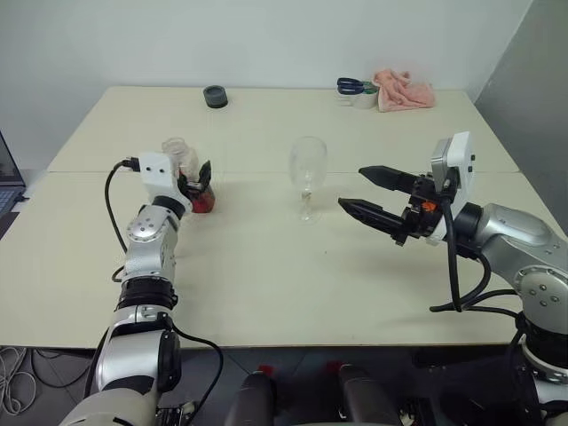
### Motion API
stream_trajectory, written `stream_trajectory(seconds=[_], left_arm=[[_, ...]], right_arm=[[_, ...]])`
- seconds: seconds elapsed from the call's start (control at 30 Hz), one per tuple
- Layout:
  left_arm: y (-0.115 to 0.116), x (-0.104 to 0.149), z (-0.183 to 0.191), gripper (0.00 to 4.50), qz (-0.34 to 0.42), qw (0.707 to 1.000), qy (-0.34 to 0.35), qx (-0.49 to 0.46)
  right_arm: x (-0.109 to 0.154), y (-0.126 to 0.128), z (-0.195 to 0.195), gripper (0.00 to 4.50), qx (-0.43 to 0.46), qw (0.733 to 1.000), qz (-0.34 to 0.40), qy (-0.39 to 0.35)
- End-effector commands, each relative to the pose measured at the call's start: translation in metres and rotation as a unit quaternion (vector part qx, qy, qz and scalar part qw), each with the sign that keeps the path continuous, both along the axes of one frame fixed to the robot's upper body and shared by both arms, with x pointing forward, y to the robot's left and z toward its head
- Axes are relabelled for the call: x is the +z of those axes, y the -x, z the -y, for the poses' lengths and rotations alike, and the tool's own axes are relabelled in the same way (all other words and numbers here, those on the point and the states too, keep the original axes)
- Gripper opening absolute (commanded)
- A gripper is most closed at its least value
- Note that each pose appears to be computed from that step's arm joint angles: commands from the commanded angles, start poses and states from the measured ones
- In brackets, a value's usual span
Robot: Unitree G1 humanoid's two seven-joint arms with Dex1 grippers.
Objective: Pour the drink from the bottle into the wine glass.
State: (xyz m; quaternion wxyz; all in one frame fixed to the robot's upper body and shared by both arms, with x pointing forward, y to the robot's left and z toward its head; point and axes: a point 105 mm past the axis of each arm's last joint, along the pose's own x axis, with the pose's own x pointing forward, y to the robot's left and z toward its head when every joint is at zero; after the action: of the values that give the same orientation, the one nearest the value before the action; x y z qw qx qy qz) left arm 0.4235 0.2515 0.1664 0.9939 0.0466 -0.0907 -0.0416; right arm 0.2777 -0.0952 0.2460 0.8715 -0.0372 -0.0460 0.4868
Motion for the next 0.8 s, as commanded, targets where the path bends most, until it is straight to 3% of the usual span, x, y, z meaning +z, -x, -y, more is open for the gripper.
stream_trajectory(seconds=[0.03, 0.1, 0.27, 0.37, 0.6, 0.8], left_arm=[[0.003, 0.013, -0.007, 2.06, 0.025, 1.0, -0.006, 0.006], [0.005, 0.01, -0.01, 1.74, 0.024, 1.0, -0.001, 0.012], [0.006, 0.01, -0.012, 1.71, 0.019, 1.0, -0.012, 0.021], [0.0, 0.025, 0.0, 1.71, 0.025, 0.998, -0.051, 0.005], [-0.024, 0.079, 0.066, 1.71, 0.06, 0.978, -0.167, -0.107], [-0.023, 0.103, 0.127, 1.71, 0.093, 0.924, -0.304, -0.212]], right_arm=[[0.011, 0.005, 0.002, 3.9, -0.001, 1.0, 0.026, -0.013], [0.011, 0.004, 0.002, 3.9, -0.001, 1.0, 0.026, -0.014], [0.011, 0.002, 0.004, 3.9, -0.011, 0.999, 0.029, -0.014], [0.013, -0.002, 0.009, 3.9, -0.033, 0.998, 0.043, -0.014], [0.017, -0.018, 0.019, 3.9, -0.1, 0.99, 0.091, -0.027], [0.015, -0.029, 0.019, 3.9, -0.137, 0.983, 0.109, -0.052]])
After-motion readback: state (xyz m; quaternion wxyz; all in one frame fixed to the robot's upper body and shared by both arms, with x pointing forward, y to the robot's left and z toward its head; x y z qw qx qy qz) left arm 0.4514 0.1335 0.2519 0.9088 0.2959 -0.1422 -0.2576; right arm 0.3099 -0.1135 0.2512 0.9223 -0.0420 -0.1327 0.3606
